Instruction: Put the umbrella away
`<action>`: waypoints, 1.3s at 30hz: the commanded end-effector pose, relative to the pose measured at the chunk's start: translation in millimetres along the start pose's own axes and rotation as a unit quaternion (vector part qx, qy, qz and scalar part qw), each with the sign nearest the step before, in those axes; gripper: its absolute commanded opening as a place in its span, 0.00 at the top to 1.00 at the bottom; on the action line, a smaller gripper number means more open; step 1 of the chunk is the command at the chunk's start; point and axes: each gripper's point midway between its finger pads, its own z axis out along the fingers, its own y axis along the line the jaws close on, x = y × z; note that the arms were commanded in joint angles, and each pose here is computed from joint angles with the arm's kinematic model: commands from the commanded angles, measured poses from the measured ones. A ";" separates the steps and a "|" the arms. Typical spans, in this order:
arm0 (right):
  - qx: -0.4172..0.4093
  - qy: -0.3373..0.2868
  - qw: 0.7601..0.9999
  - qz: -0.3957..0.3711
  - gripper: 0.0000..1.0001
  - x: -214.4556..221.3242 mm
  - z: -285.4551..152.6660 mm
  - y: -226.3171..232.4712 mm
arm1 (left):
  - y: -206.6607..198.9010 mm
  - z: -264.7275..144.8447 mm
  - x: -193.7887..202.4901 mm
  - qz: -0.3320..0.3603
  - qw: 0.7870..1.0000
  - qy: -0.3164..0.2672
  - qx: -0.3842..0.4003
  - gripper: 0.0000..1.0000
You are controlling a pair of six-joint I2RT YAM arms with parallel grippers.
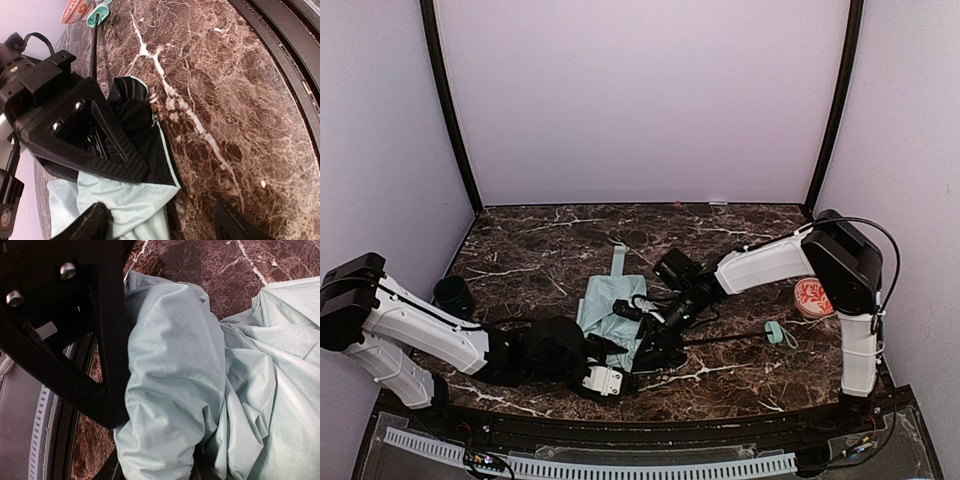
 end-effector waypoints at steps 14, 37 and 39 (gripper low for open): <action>0.072 0.120 0.963 0.230 0.91 74.7 5.9 -5.4 | 23.5 -50.5 -32.2 -0.060 0.988 -0.128 -0.057 0.18; -0.012 0.095 0.979 0.178 0.91 44.0 10.6 43.7 | -7.3 27.4 45.8 -0.004 0.997 0.080 0.001 0.43; -0.012 0.104 0.978 0.180 0.91 48.0 10.3 42.1 | 5.2 27.7 49.4 -0.013 0.996 0.086 -0.031 0.43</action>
